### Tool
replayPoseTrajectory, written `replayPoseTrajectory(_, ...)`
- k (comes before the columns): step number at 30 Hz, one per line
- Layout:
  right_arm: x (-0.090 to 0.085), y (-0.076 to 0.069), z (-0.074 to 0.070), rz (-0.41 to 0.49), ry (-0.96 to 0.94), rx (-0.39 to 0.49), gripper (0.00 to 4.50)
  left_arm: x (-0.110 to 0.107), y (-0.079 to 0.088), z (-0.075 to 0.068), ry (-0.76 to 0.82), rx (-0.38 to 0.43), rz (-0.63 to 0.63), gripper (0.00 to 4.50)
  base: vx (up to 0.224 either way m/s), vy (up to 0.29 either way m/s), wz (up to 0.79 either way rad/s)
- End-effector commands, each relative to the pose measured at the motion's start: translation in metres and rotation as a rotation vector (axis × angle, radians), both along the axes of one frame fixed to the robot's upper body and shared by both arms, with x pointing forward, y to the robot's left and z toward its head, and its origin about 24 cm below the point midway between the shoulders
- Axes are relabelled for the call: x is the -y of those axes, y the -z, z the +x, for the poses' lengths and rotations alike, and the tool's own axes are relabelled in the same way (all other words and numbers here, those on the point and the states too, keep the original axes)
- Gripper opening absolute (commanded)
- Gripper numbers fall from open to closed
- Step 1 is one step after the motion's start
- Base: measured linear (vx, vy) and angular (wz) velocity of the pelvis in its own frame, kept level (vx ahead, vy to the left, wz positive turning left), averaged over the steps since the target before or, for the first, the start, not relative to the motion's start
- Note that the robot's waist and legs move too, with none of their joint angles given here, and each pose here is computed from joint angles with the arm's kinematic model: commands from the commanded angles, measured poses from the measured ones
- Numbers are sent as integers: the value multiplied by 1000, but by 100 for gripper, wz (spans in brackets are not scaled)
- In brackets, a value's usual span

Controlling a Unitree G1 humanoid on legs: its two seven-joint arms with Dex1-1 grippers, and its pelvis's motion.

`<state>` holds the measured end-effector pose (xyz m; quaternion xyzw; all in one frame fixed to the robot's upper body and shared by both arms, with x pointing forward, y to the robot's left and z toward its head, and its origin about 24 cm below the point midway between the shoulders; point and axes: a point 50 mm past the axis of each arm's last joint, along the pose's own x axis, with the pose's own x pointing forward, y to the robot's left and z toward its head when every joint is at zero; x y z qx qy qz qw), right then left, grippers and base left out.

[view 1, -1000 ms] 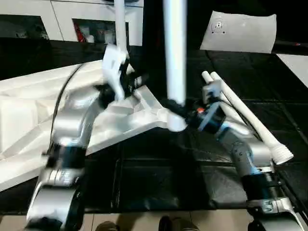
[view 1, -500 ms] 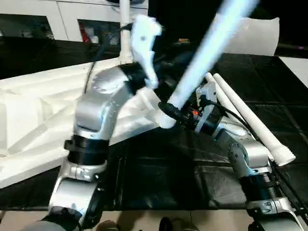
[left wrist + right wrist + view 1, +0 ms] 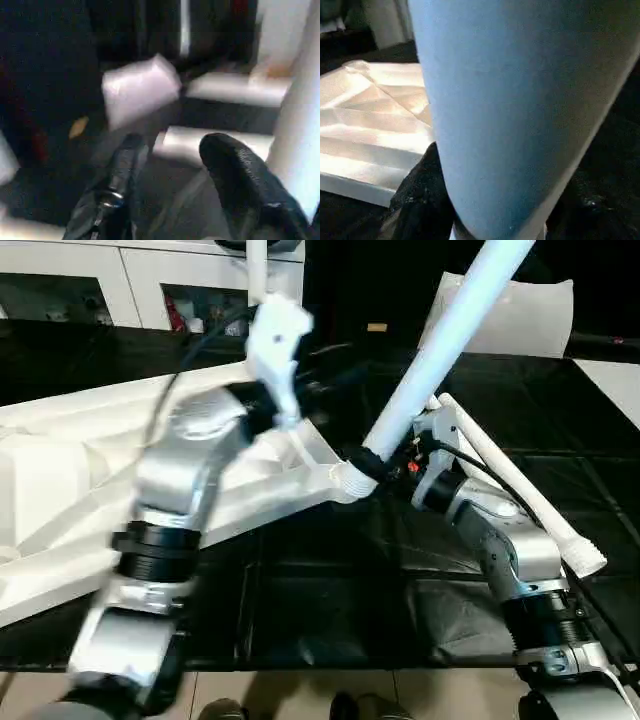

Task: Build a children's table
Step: Insert table leg to table base

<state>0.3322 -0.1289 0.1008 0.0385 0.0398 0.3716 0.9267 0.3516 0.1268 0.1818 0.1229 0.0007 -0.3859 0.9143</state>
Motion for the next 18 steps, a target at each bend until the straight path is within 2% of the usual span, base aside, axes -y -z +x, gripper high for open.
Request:
replayPoseTrajectory(1,10,-7,4,-13,43,34,189,2,21,-2,44,-84,83,219,0,0,0)
replayPoseTrajectory(2,11,-6,4,-18,50,34,189,1,28,-3,53,-137,94,219,0,0,0)
replayPoseTrajectory(3,11,-6,4,-18,50,34,189,1,28,-3,53,-137,94,219,0,0,0)
replayPoseTrajectory(4,12,-6,4,-20,56,32,189,1,36,-5,67,-191,101,219,0,0,0)
replayPoseTrajectory(5,12,-6,4,-20,56,32,189,1,36,-5,67,-191,101,219,0,0,0)
replayPoseTrajectory(6,13,-5,4,-24,60,31,189,1,46,-5,77,-240,115,219,0,0,0)
replayPoseTrajectory(7,13,-5,3,-25,61,31,189,1,50,-5,79,-254,120,219,0,0,0)
replayPoseTrajectory(8,13,-4,2,-34,63,33,189,2,61,-3,79,-282,137,219,0,0,0)
replayPoseTrajectory(10,13,-2,1,-43,65,35,189,3,74,1,80,-301,190,219,0,0,0)
replayPoseTrajectory(14,14,-1,-1,-47,66,33,189,6,83,-1,109,-356,198,219,0,0,0)
replayPoseTrajectory(16,14,0,-1,-51,67,33,189,8,88,-1,112,-384,197,190,0,0,0)
replayPoseTrajectory(18,14,0,-1,-59,67,35,189,8,94,0,99,-393,221,179,0,0,0)
